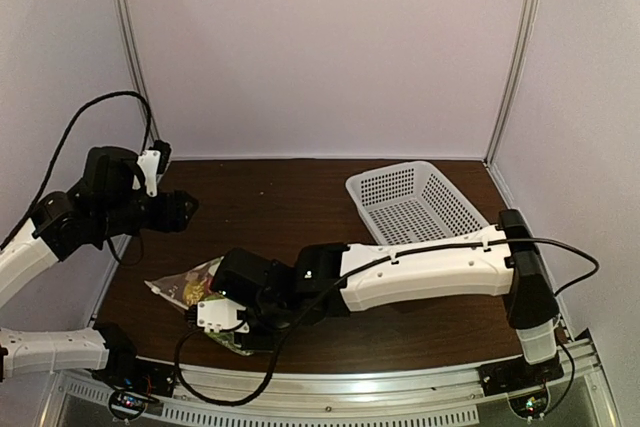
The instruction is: Open the zip-top bag and remove the fake food
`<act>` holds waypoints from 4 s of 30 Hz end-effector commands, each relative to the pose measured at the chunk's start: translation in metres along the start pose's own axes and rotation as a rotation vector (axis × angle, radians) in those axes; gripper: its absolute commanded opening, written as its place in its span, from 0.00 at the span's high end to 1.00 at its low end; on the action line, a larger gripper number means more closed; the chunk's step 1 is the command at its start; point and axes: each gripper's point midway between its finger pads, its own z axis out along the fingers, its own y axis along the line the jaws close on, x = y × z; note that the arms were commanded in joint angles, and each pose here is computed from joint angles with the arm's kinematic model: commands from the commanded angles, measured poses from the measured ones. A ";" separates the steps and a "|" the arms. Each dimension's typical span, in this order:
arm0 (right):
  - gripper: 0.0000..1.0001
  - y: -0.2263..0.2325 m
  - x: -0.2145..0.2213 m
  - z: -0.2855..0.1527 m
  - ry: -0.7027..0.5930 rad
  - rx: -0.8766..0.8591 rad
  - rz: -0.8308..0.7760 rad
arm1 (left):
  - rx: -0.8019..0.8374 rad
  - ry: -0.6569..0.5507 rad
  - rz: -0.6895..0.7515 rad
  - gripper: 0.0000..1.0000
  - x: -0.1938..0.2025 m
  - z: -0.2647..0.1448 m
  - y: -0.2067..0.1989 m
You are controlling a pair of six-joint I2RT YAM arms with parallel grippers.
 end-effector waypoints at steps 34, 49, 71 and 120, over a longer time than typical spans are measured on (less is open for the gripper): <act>1.00 -0.180 0.081 -0.157 -0.134 0.089 -0.029 | 0.682 -0.333 0.406 0.18 0.011 -0.018 -0.109; 1.00 -0.205 0.101 -0.165 -0.155 0.111 0.118 | 0.895 -0.223 0.340 0.24 0.045 -0.023 -0.155; 1.00 -0.207 0.122 -0.160 -0.175 0.080 0.214 | 0.788 -0.046 0.361 0.70 0.114 0.017 -0.176; 1.00 -0.151 0.038 -0.158 -0.301 -0.160 0.013 | 0.833 -0.226 0.481 0.45 0.054 -0.009 -0.199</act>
